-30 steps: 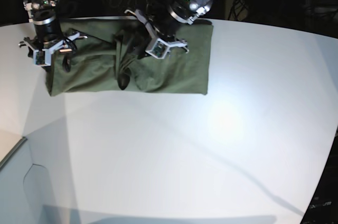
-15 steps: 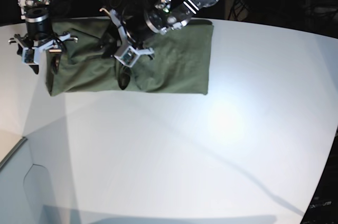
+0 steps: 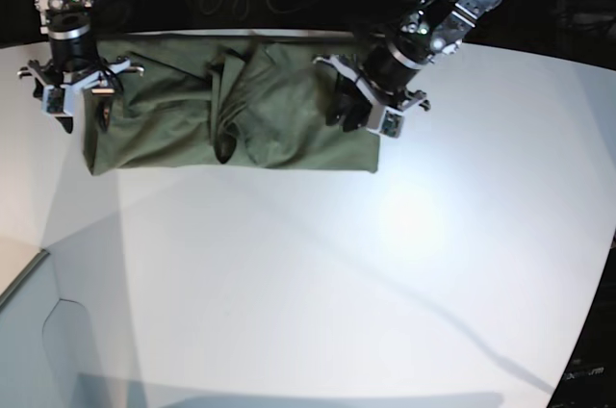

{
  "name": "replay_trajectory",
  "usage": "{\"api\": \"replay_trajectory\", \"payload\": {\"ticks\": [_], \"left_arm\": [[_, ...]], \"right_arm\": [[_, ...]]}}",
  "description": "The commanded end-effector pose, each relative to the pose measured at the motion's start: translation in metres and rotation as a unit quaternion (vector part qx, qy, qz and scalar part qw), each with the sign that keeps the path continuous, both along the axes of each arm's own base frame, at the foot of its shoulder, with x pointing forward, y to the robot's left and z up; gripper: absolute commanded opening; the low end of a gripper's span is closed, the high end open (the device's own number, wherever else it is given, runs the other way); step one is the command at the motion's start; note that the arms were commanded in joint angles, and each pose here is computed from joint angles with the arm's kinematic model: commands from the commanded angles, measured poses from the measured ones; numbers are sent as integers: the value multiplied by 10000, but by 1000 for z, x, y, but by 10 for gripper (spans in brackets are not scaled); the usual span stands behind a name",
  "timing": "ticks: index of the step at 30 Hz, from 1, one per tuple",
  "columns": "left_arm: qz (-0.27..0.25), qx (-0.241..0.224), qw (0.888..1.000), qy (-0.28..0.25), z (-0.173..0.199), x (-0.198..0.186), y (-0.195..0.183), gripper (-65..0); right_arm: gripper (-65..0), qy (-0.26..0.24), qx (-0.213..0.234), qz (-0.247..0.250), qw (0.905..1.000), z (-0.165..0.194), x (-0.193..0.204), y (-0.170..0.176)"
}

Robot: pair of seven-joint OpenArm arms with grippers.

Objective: Layout the t-shirt on the table in an organized manner, then fold the t-shirt properly
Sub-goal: 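Release and regrasp the folded end with the left gripper, pressing it down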

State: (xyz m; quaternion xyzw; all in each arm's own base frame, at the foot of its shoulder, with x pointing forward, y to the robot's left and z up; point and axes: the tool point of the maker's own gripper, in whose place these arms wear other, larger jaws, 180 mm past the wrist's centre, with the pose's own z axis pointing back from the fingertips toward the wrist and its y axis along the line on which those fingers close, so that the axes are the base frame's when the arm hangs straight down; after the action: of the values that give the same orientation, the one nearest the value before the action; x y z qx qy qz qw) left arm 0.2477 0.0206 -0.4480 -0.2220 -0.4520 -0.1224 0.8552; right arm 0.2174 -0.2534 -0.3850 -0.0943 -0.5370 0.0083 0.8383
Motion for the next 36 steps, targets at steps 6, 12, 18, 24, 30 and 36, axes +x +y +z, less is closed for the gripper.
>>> {"api": "replay_trajectory", "payload": {"ticks": [6, 12, 18, 24, 30, 36], "left_arm": [[-774, -160, 9969, 44, -6, -25, -53, -497], [-1621, -247, 9864, -69, 3, -45, -100, -497], [-2071, -248, 9776, -279, 14, -45, -118, -497], [-2101, -491, 9757, -372, 23, -36, -158, -494], [-2099, -631, 9752, -303, 24, -31, -197, -494], [-2030, -693, 9755, -488, 38, -19, -184, -494]], "right_arm": [[-321, -254, 2, 46, 9997, 11, 6, 1], [-321, -254, -5, 49, 9997, 12, 6, 0], [-321, -254, -5, 49, 9997, 12, 6, 0], [-321, -254, -5, 49, 9997, 12, 6, 0], [-321, -231, -5, 49, 9997, 11, 4, 0], [-321, -238, -8, 42, 9997, 11, 4, 0]]}}
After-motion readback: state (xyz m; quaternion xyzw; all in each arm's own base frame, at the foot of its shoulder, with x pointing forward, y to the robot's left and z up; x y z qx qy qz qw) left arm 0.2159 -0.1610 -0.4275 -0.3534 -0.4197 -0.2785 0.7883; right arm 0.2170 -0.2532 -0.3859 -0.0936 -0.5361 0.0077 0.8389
